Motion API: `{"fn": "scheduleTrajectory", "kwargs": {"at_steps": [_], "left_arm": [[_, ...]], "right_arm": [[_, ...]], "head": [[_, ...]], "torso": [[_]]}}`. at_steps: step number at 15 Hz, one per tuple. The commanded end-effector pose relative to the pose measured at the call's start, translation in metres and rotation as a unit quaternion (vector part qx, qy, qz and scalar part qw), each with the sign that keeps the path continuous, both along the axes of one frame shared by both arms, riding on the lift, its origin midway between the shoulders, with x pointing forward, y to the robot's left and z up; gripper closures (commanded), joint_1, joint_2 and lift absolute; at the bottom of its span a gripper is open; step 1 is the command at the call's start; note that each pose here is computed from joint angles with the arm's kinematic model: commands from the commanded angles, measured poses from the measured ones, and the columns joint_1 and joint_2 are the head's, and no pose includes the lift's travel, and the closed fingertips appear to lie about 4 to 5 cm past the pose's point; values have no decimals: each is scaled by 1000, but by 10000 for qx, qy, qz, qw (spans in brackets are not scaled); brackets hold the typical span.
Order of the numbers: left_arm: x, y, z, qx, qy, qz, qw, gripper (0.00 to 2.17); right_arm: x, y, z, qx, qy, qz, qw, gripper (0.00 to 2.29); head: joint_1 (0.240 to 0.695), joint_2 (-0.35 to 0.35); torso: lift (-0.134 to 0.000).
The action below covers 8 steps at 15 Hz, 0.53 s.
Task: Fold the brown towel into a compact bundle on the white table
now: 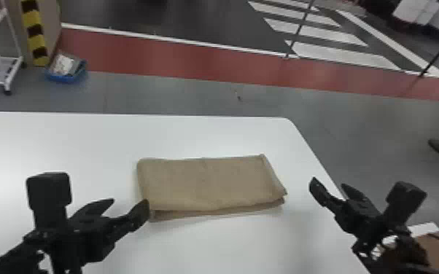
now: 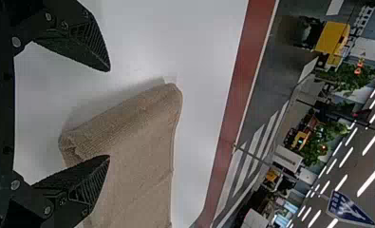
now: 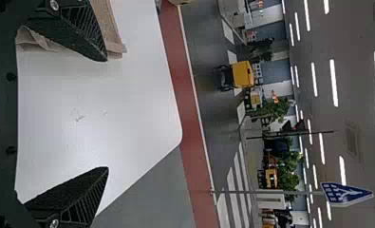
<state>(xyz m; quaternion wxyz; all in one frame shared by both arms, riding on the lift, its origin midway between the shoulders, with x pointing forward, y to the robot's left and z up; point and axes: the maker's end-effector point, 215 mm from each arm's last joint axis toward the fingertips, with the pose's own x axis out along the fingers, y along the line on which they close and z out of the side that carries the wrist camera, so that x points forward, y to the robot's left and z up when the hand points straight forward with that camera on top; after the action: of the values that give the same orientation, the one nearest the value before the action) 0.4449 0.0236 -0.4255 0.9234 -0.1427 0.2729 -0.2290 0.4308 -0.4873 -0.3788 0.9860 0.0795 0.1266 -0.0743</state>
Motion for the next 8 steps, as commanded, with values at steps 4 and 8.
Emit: {"fn": "scheduleTrajectory", "kwargs": {"at_steps": [4, 8], "left_arm": [[-6, -29, 5, -11, -131, -47, 9999, 333], [-14, -50, 11, -190, -131, -84, 9997, 336]], "right_arm": [[4, 3, -5, 25, -35, 21, 10000, 66], [6, 5, -14, 36, 27, 35, 10000, 66]], "head": [[695, -350], [695, -350]], "torso": [[-124], [-124]]}}
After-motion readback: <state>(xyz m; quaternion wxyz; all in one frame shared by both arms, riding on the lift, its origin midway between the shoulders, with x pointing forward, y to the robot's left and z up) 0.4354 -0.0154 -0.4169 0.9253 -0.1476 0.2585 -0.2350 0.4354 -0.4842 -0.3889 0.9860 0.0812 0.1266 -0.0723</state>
